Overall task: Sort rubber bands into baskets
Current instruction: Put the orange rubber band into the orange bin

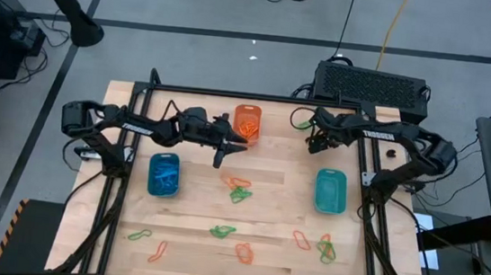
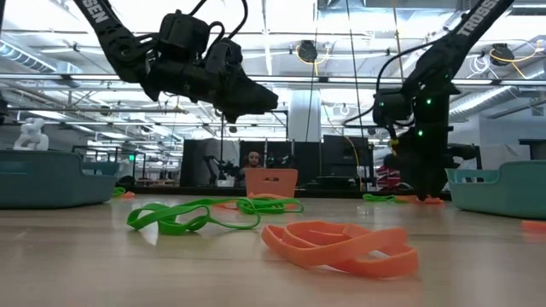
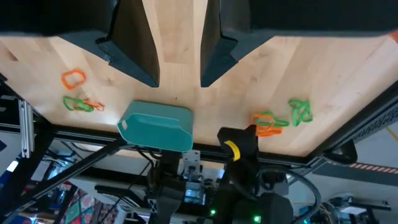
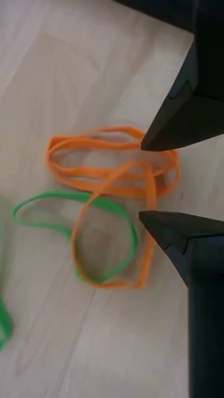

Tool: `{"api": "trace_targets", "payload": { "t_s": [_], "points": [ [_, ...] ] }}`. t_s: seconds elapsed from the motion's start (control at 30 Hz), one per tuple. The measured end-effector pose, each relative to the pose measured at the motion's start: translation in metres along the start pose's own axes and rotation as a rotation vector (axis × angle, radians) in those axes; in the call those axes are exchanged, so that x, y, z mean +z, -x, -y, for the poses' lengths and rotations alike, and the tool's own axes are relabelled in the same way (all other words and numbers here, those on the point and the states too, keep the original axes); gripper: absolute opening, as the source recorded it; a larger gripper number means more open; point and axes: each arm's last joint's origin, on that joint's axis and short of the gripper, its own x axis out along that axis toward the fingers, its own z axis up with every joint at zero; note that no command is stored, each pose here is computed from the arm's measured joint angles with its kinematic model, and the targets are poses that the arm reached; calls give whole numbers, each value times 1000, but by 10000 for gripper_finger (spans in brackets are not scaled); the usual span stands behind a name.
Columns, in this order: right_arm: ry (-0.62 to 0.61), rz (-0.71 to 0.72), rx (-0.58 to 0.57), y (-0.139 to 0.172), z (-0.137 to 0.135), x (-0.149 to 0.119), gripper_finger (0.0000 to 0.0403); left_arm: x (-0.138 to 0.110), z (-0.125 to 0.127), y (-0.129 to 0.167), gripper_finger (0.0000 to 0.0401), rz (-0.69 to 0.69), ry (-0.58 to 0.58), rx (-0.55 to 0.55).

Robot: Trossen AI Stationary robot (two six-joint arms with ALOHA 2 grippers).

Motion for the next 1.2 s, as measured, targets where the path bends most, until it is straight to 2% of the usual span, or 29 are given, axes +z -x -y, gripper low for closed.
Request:
{"api": "trace_targets", "payload": {
  "t_s": [0.17, 0.27, 0.37, 0.53, 0.6, 0.83, 1.0, 1.2],
  "points": [
    [5, -15, -17, -6, -1, 0, 155, 0, 0, 0, 123, -2, 1, 0],
    [5, -15, -17, -6, -1, 1, 136, 0, 0, 0, 123, -3, 1, 1],
    [8, -6, -30, -6, -1, 1, 102, 0, 0, 0, 123, -2, 1, 1],
    [28, 7, -52, -4, 0, 3, 22, 0, 0, 0, 123, -2, 1, 1],
    [33, 17, -45, -1, -2, 7, 7, 0, 0, 0, 123, -2, 1, 1],
    [53, 20, -36, 18, -8, 20, 3, 0, 0, 0, 123, 2, -2, 3],
    [107, 67, 66, 36, -29, 26, 2, 0, 1, -1, 123, 1, -22, 1],
    [207, 183, 207, 75, -66, 32, 1, 0, 5, -2, 123, -1, -65, -9]
  ]
}}
